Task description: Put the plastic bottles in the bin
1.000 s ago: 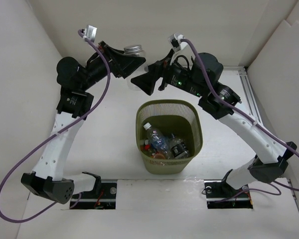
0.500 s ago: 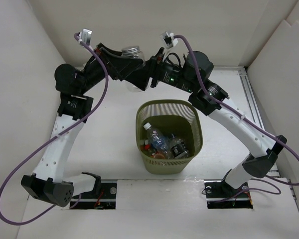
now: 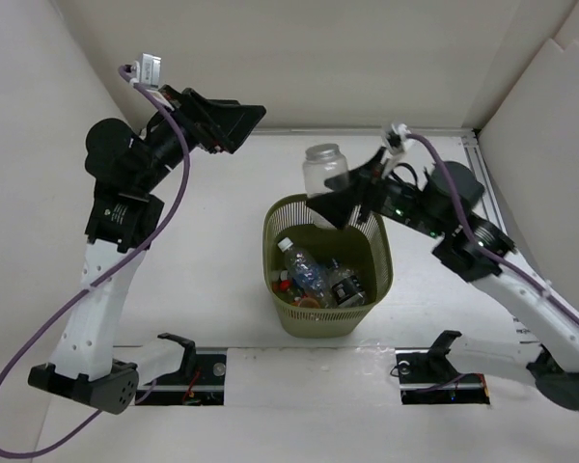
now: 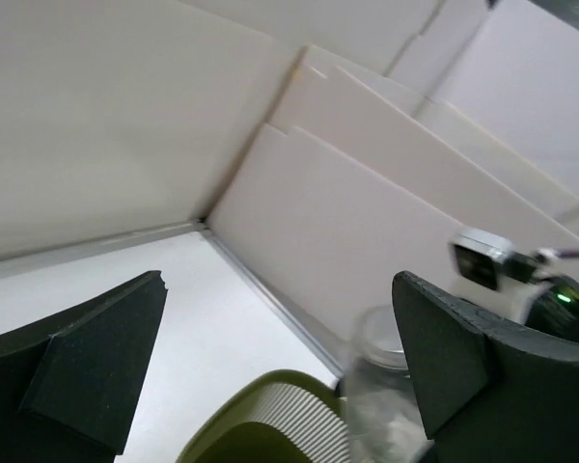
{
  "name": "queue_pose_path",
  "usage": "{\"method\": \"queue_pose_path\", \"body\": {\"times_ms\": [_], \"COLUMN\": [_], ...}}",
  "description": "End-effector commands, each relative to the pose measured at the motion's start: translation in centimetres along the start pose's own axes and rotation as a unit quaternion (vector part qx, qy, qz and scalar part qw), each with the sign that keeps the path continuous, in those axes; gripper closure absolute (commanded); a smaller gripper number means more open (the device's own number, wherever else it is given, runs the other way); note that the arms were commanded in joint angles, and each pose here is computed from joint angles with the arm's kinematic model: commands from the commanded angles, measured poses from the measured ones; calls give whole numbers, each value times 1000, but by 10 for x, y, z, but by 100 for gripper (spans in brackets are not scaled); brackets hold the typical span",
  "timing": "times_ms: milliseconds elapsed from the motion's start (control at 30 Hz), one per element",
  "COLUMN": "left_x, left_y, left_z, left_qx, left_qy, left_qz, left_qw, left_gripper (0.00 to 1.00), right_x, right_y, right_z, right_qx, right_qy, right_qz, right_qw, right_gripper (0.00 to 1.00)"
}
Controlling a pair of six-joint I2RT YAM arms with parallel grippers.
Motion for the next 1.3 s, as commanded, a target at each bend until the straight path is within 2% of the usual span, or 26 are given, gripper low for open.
{"method": "queue_pose_path", "body": {"times_ms": [0,33,100,267,400,500,567,733,900,1033,1267], "left_x": [16,21,28,53,93,113,129,162,194,210,230], "left_y": [10,8,0,-17,-32,-55,-65,-85,-100,-108,-105], "left_z": [0,0,6,15,24,36,39,44,32,24,8], "left_qx": [-54,-54,-67,-79,-88,-87,-89,-83,-71,-66,-65], "left_qy": [82,98,119,187,302,352,382,443,444,437,438], "left_qz": [-14,-7,0,14,-3,24,24,24,7,2,-10], "left_qw": [995,994,991,979,949,932,920,892,893,897,896], "left_gripper": [0,0,0,0,0,0,0,0,0,0,0], "right_x": [47,53,64,81,89,105,118,168,209,236,281], "right_y": [2,-2,-9,-12,-7,-5,-9,-16,-27,-36,-37], "right_z": [12,11,8,2,-3,-11,-20,-26,-25,-24,-11], "right_qx": [25,24,26,51,65,67,70,67,54,44,23], "right_qy": [-4,-10,-30,-80,-133,-207,-275,-373,-414,-443,-446], "right_qz": [-35,-34,-21,-4,-2,-10,-8,-28,-35,-16,-30], "right_qw": [999,999,999,995,989,976,959,925,908,895,894], "right_gripper": [18,9,1,1,1,1,1,1,1,1,1]}}
Point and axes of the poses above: each gripper's point midway between its finger pads, its own x axis back along the fingers, its own z axis along the line the jaws close on, y = z × x, the point moved 10 cm from there along x, back along the fingers, and after that the axes turned 3 degrees about -x, right-handed, at the moved point
